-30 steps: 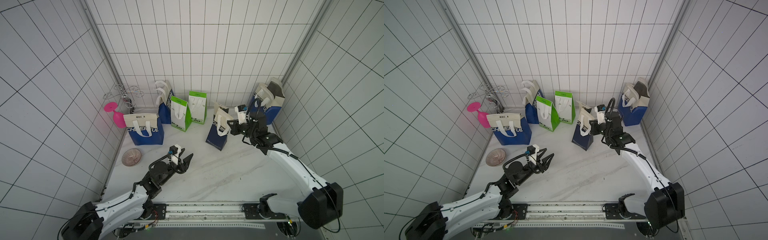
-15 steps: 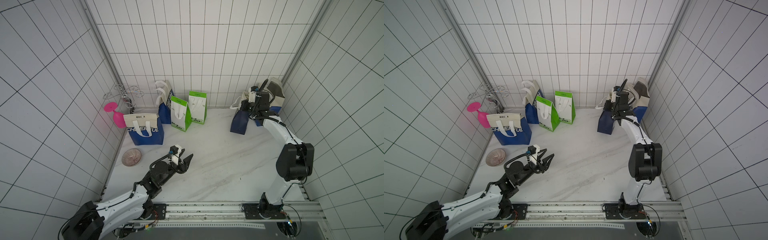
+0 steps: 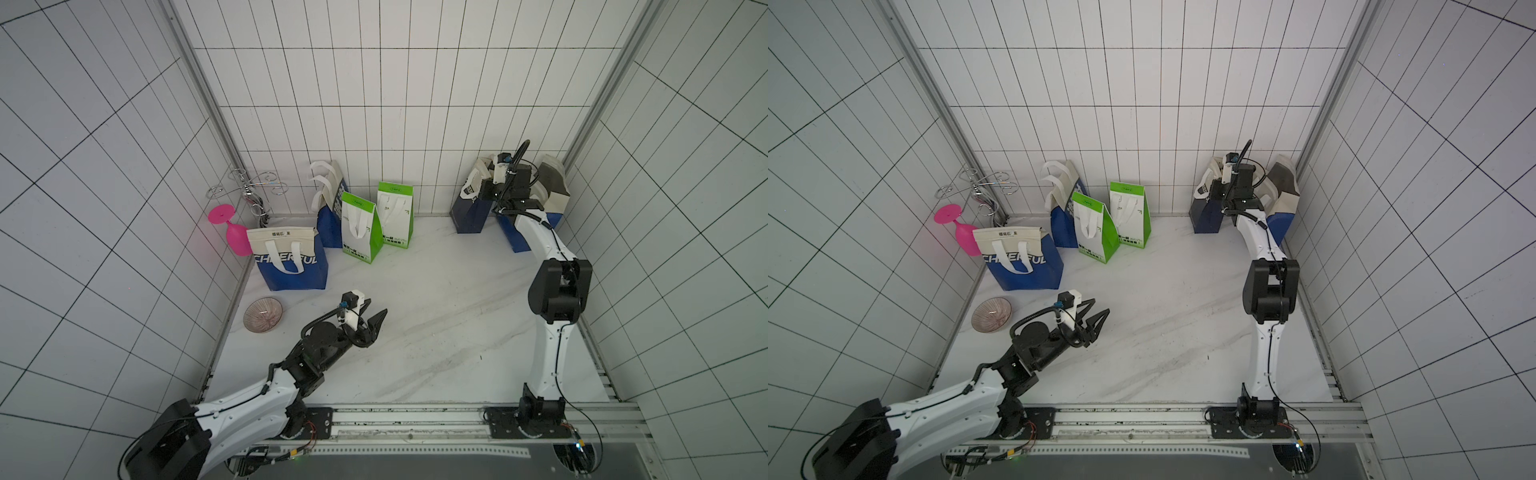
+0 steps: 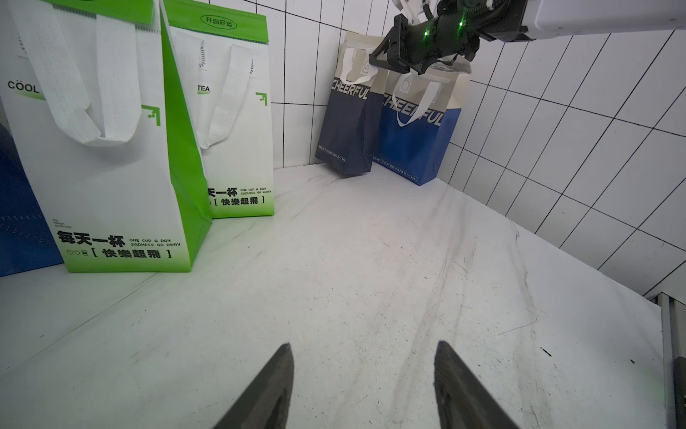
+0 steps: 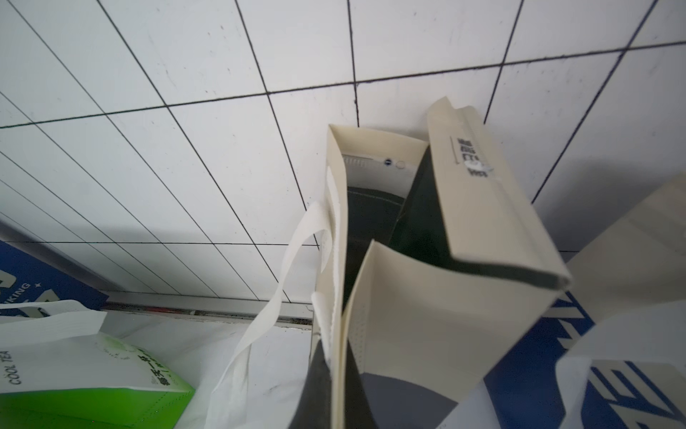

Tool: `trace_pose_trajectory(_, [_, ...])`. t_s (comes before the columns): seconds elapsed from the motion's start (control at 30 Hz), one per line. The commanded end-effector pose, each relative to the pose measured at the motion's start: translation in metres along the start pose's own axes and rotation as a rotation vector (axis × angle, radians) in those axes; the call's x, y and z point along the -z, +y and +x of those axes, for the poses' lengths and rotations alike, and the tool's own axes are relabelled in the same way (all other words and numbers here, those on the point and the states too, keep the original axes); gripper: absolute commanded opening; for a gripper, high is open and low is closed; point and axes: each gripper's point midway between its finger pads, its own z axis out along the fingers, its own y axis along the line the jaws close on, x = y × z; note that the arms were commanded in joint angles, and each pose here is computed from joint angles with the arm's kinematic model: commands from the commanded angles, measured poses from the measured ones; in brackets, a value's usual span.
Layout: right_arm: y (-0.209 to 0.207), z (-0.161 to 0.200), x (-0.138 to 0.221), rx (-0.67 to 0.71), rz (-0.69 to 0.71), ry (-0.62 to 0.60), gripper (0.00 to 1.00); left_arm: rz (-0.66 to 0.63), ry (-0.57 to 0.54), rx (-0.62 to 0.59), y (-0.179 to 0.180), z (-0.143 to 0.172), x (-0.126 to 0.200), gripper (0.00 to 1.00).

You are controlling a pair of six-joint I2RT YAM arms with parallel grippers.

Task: Open the takeout bag
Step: Move the takeout bag to the center of the board.

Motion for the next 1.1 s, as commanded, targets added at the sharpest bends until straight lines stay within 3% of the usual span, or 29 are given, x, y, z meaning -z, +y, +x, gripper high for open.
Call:
trace_pose_trajectory(0.0, [0.001, -0.092, 0.026, 0.078, 0.010, -0.225, 0.00, 0.015, -0.002, 0.005, -0.003, -0.001, -0.001, 0.62])
trace_pose_trajectory(0.83, [-0.062, -0.090, 0.039, 0.149, 0.217, -0.269, 0.00, 0.025, 0.012, 0.006, -0.005, 0.002, -0.004, 0.61])
trace_pose_trajectory(0.97, [-0.056, -0.082, 0.041, 0.156, 0.182, -0.281, 0.00, 0.027, 0.013, 0.006, -0.005, 0.002, -0.004, 0.61])
trace_pose_trajectory(1.07, [-0.041, -0.076, 0.046, 0.137, 0.096, -0.290, 0.36, 0.029, 0.013, 0.007, -0.005, 0.002, -0.005, 0.62])
